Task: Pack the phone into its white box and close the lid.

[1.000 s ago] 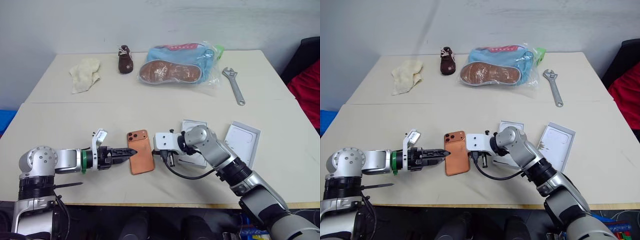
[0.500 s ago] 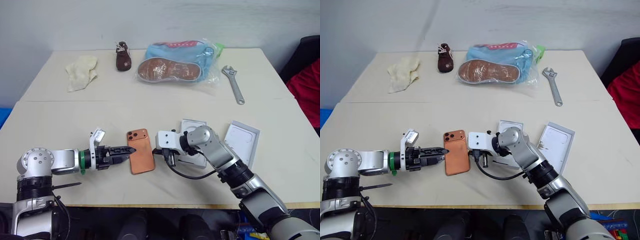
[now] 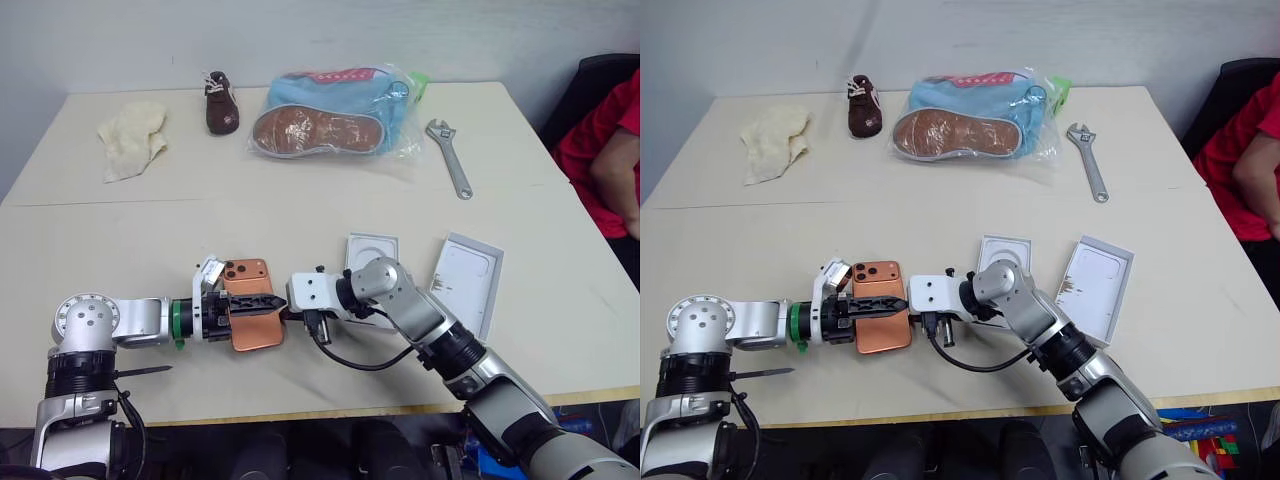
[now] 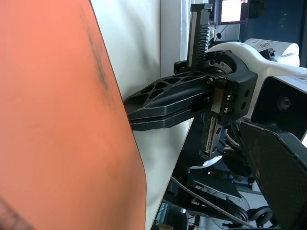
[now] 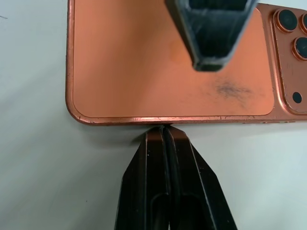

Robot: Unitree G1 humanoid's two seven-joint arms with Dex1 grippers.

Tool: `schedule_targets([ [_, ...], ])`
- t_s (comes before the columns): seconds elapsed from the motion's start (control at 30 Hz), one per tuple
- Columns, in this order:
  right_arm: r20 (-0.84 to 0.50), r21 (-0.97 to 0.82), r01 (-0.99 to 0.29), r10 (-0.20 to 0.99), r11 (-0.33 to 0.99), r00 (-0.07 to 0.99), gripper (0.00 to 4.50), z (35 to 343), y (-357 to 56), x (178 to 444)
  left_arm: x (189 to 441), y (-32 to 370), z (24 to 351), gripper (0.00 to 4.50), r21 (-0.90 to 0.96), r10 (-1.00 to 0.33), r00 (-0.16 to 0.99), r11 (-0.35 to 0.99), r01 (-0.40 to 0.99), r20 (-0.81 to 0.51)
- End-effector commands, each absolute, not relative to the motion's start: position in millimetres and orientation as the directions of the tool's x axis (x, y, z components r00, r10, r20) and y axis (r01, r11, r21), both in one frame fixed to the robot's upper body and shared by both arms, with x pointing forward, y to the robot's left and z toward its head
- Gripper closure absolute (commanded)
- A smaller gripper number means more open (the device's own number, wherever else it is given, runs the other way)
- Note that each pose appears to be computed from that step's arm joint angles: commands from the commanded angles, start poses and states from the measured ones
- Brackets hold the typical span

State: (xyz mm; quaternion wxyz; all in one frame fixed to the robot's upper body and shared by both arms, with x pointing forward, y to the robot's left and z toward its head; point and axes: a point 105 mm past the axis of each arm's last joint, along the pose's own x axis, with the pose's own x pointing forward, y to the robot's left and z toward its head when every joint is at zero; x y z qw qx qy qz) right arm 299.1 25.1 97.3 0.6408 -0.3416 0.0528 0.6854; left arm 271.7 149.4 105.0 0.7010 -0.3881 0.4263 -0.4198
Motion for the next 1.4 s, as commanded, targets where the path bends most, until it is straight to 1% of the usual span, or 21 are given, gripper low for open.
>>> schedule_targets([
  [0.03, -0.521, -0.403, -0.897, 0.852, -0.181, 0.062, 4.50, 102.8, 23.4, 298.2, 276.6, 164.0, 100.2, 0.55, -0.884, -0.882, 0.345, 0.410, 0.223, -0.322],
  [0.13, -0.473, -0.428, -0.889, 0.879, -0.163, 0.067, 4.50, 113.1, 21.9, 296.7, 274.4, 171.9, 103.5, 1.31, -0.882, -0.878, 0.360, 0.412, 0.230, -0.316],
  [0.23, -0.419, -0.445, -0.883, 0.906, -0.148, 0.059, 4.50, 126.4, 16.3, 291.3, 272.4, 178.4, 111.8, 2.23, -0.880, -0.882, 0.365, 0.401, 0.254, -0.296],
  [0.3, -0.362, -0.450, -0.887, 0.929, -0.108, 0.070, 4.50, 140.4, 9.4, 288.4, 272.4, 181.6, 119.3, 2.88, -0.876, -0.887, 0.365, 0.394, 0.278, -0.283],
  [0.33, -0.327, -0.450, -0.890, 0.941, -0.076, 0.084, 4.50, 149.0, 5.1, 287.9, 272.2, 182.0, 122.3, 2.97, -0.870, -0.889, 0.359, 0.397, 0.293, -0.285],
  [0.37, -0.304, -0.449, -0.892, 0.948, -0.055, 0.095, 4.50, 154.3, 2.2, 287.4, 271.8, 182.2, 124.0, 3.44, -0.866, -0.890, 0.354, 0.399, 0.303, -0.287],
  [0.4, -0.276, -0.448, -0.894, 0.954, -0.020, 0.117, 4.50, 161.7, -3.8, 287.7, 271.2, 181.3, 126.4, 3.58, -0.859, -0.893, 0.344, 0.401, 0.318, -0.290],
  [0.43, -0.259, -0.446, -0.895, 0.957, 0.003, 0.132, 4.50, 166.5, -8.1, 287.4, 270.6, 180.7, 127.7, 3.90, -0.854, -0.895, 0.336, 0.402, 0.329, -0.292],
  [0.5, -0.199, -0.430, -0.896, 0.957, 0.107, 0.210, 4.50, 184.6, -35.5, 287.4, 269.9, 171.5, 138.9, 4.38, -0.845, -0.919, 0.291, 0.367, 0.390, -0.265],
  [0.57, -0.185, -0.415, -0.893, 0.945, 0.172, 0.268, 4.50, 192.7, -56.3, 285.5, 270.1, 162.3, 146.8, 4.40, -0.837, -0.936, 0.251, 0.335, 0.433, -0.245],
  [0.67, -0.221, -0.368, -0.902, 0.921, 0.227, 0.322, 3.94, 195.6, -93.4, 270.9, 279.5, 137.0, 157.9, 4.40, -0.824, -0.958, 0.191, 0.283, 0.491, -0.214],
  [0.77, -0.260, -0.339, -0.898, 0.890, 0.279, 0.374, 2.99, 194.6, -118.1, 256.0, 286.6, 110.0, 164.8, 4.40, -0.817, -0.972, 0.123, 0.236, 0.526, -0.201],
  [0.83, -0.283, -0.320, -0.894, 0.868, 0.314, 0.407, 2.33, 192.4, -130.9, 246.5, 291.8, 91.7, 163.8, 4.40, -0.818, -0.973, 0.087, 0.226, 0.529, -0.213],
  [0.93, -0.305, -0.299, -0.876, 0.832, 0.378, 0.463, 1.30, 188.6, -144.6, 238.6, 298.5, 69.0, 159.9, 4.40, -0.831, -0.974, 0.048, 0.213, 0.513, -0.220],
  [1.07, -0.308, -0.302, -0.839, 0.786, 0.453, 0.536, 0.04, 186.3, -156.7, 231.6, 304.1, 43.0, 154.8, 4.40, -0.849, -0.976, 0.011, 0.194, 0.492, -0.217],
  [1.23, -0.295, -0.324, -0.781, 0.728, 0.533, 0.619, 0.00, 186.8, -166.7, 227.6, 311.6, 19.3, 146.7, 4.40, -0.857, -0.967, 0.000, 0.226, 0.462, -0.254],
  [1.3, -0.300, -0.321, -0.773, 0.715, 0.548, 0.631, 0.00, 186.0, -169.8, 223.8, 314.3, 9.5, 147.4, 4.40, -0.865, -0.970, -0.002, 0.215, 0.452, -0.243],
  [1.4, -0.304, -0.315, -0.766, 0.705, 0.560, 0.640, 0.00, 185.4, -171.9, 218.0, 311.6, -7.5, 149.1, 4.40, -0.868, -0.974, -0.033, 0.184, 0.461, -0.225],
])
